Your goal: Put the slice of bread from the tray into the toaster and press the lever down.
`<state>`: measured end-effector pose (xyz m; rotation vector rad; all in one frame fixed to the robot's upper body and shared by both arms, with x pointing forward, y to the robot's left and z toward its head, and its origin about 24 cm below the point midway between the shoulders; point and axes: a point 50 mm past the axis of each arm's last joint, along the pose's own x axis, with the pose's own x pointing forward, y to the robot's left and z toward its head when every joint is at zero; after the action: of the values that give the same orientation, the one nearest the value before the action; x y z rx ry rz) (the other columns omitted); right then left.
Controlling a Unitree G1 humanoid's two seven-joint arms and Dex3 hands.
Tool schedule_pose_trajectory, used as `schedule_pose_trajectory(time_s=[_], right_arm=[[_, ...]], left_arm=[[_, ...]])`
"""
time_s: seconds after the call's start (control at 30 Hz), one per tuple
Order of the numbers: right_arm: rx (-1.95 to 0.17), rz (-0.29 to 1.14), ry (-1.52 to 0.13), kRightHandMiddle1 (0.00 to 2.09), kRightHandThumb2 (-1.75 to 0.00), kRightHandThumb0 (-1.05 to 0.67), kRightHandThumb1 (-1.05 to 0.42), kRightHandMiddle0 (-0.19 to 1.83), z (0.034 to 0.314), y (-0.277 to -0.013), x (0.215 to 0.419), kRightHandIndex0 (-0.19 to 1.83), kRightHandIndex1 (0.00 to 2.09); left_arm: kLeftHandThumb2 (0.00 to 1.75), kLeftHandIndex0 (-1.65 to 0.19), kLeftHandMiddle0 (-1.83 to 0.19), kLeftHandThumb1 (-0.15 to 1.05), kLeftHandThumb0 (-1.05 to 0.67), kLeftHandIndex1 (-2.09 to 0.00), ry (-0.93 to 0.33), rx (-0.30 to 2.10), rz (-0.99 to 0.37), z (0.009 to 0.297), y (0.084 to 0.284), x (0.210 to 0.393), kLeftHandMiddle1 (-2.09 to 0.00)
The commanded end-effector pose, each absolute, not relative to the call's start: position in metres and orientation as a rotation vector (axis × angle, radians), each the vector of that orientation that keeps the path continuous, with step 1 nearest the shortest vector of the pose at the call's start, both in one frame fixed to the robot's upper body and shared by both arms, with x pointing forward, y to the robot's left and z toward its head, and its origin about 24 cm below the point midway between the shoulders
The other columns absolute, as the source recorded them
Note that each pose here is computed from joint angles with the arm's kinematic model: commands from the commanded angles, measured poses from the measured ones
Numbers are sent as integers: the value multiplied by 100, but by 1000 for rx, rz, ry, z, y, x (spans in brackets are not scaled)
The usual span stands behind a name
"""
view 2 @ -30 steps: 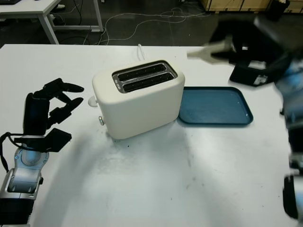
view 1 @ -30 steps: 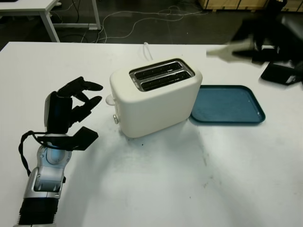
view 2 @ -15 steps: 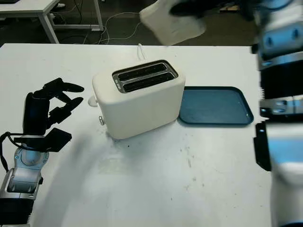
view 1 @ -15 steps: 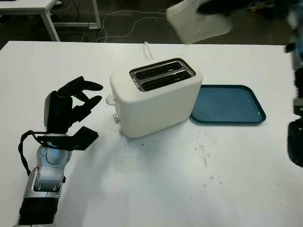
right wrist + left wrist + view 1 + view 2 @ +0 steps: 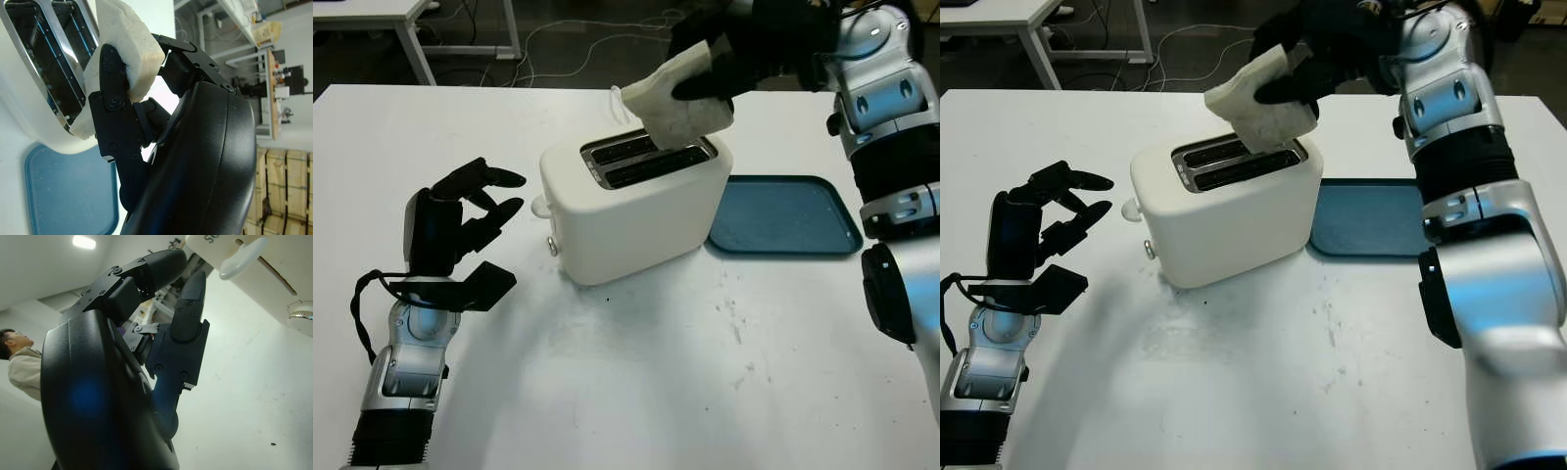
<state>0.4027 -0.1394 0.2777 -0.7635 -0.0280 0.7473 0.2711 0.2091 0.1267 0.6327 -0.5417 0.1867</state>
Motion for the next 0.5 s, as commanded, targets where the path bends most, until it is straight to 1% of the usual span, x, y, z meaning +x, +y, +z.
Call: schedule_pose_trajectory(time_s=[0.0,0.23,0.37,0.47], right_arm=[[-769,765,-50,175,-34,-52,-92,95,283,-137,402,110,175],[-756,745,-61,175,-34,-52,-92,91,289,-144,401,108,175],[-725,741,-113,175,-34,-52,-92,88,302,-147,398,107,175],[-688,725,-154,175,-30,-51,-92,86,314,-146,394,106,175]], left_arm=[[5,-74,-67,92,-34,-81,-548,637,184,127,211,269,-145],[6,-74,-67,92,-35,-81,-546,629,179,127,210,270,-144],[5,-74,-68,92,-35,-80,-545,634,181,127,210,270,-145],[6,-74,-68,92,-34,-80,-543,636,179,126,210,270,-143]])
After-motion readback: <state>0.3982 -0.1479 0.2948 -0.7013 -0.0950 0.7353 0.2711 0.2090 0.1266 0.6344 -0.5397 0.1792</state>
